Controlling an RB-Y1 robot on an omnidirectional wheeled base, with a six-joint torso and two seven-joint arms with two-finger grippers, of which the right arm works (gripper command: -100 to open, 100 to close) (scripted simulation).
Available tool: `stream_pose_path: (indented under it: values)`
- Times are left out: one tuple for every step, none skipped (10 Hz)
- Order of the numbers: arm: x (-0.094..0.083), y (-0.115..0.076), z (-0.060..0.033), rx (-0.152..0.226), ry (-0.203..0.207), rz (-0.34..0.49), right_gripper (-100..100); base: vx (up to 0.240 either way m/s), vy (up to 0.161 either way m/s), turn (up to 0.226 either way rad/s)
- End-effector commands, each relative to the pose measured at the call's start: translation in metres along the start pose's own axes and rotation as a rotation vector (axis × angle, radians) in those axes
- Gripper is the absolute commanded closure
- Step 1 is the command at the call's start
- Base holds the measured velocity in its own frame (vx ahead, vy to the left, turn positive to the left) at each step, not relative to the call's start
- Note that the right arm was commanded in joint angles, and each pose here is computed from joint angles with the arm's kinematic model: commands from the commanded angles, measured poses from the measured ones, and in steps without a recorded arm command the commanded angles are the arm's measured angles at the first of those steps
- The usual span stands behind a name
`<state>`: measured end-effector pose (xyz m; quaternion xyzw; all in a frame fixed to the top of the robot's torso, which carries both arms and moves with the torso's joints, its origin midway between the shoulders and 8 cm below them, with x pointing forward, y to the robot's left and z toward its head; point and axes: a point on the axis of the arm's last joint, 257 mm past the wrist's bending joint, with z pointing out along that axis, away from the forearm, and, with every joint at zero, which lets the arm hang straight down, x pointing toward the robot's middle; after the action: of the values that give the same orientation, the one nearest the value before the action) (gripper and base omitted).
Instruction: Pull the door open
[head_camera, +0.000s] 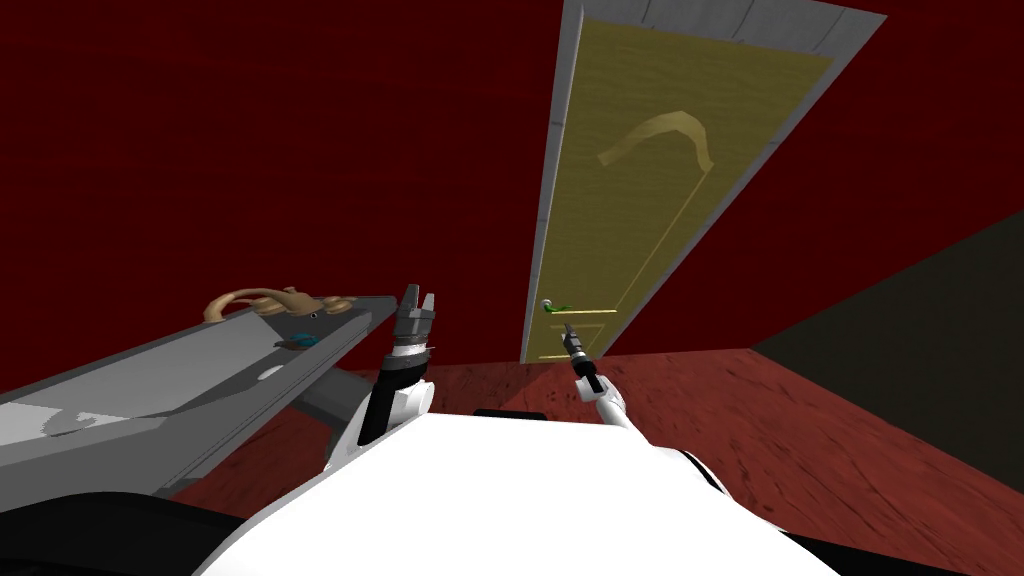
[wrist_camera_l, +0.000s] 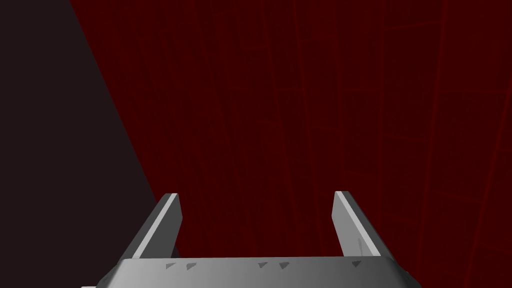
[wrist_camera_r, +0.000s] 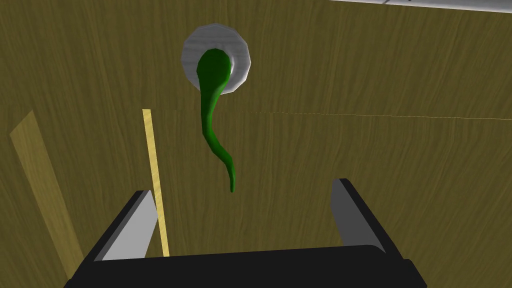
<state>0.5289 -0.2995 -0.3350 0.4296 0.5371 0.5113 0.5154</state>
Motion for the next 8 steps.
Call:
stream_pose_path:
  values:
    - [-0.001,-0.01,-0.0006,0.026,0.002,0.006,-100,0.103,-0.007,0.0]
    - [-0.002,-0.013,-0.0008,0.035,0.003,0.008,-100,0.118,-0.004,0.001]
    - [-0.003,-0.017,-0.0011,0.046,0.003,0.011,-100,0.115,-0.011,-0.001]
    - [-0.003,-0.02,-0.0015,0.054,0.004,0.013,-100,0.102,0.001,0.002]
    - [-0.003,-0.018,-0.0012,0.049,0.003,0.011,-100,0.044,0.003,0.001]
    - [-0.024,-0.023,-0.0117,0.055,-0.021,0.013,-100,0.089,0.078,0.169]
    - [-0.024,-0.023,-0.0117,0.055,-0.021,0.013,-100,0.138,0.068,0.079]
    - [-0.024,-0.023,-0.0117,0.055,-0.021,0.013,-100,0.085,0.031,0.0]
